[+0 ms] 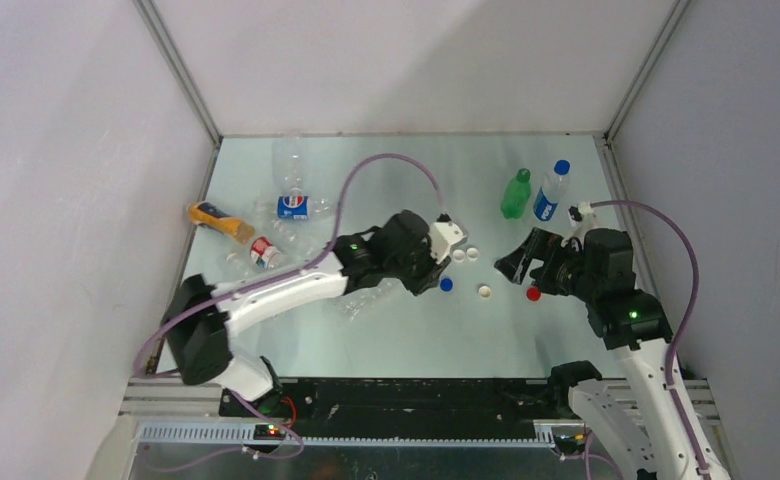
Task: Screw on the bottle caps
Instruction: Adjust the bottle cap at the center of the board.
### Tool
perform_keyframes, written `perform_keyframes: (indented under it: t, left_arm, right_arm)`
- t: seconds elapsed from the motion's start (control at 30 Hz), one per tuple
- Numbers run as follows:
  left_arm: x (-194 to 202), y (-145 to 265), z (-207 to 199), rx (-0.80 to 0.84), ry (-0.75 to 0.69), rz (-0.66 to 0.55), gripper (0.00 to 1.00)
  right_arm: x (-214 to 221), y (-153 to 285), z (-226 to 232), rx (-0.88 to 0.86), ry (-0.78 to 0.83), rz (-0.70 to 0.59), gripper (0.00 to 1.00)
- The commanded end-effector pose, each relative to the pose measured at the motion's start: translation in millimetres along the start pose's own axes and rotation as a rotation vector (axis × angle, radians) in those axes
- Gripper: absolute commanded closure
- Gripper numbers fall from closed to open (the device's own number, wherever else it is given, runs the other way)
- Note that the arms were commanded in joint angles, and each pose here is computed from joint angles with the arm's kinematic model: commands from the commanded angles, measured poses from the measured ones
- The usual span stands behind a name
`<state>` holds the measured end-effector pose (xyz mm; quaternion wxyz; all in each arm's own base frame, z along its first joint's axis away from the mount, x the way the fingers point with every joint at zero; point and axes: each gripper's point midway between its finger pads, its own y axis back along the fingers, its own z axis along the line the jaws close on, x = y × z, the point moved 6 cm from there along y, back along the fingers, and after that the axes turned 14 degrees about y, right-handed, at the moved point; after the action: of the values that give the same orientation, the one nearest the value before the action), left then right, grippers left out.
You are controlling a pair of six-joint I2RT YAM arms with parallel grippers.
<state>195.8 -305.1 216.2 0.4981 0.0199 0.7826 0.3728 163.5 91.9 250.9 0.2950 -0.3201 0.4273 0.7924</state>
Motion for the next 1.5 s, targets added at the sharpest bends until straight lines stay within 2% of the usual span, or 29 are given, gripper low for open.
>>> perform_keyframes:
  t: [0.0,0.1,0.3,0.57,0.8,0.9,1.13,1.27,1.47]
  left_arm:
    - [30.5,-24.8,-1.4,-0.137,0.169,0.198,0.76]
    - [42.0,-54.8,-6.5,-0.154,0.198,0.278,0.76]
    - [51.7,-98.9,-12.1,-0.185,0.251,0.345,0.76]
    - [67.4,-132.4,-10.0,-0.22,0.297,0.403,0.72]
    - [68.9,-138.6,-10.3,-0.224,0.325,0.39,0.44]
    - [59.2,-132.3,-11.8,-0.225,0.332,0.351,0.37]
    - [8.0,-75.1,-5.4,-0.265,0.321,0.108,0.02]
    - [7.8,-39.9,16.0,-0.339,0.293,0.044,0.0]
    - [42.3,-2.8,50.5,-0.428,0.244,0.076,0.0]
  right_arm:
    - [9.7,16.9,-7.5,0.041,0.1,0.076,0.01]
    - [9.3,24.2,-5.8,0.034,0.115,0.009,0.01]
    - [4.2,38.4,-9.8,0.079,0.183,-0.135,0.01]
    - [10.4,35.3,-12.6,0.087,0.181,-0.072,0.0]
    - [10.1,32.1,-17.0,0.115,0.189,-0.053,0.01]
    - [11.7,30.8,-15.7,0.095,0.208,-0.019,0.01]
    - [10.2,29.9,-11.7,0.064,0.257,0.021,0.01]
    - [9.7,24.8,-7.9,0.043,0.26,0.056,0.01]
    - [15.5,10.8,-3.9,0.06,0.288,0.122,0.01]
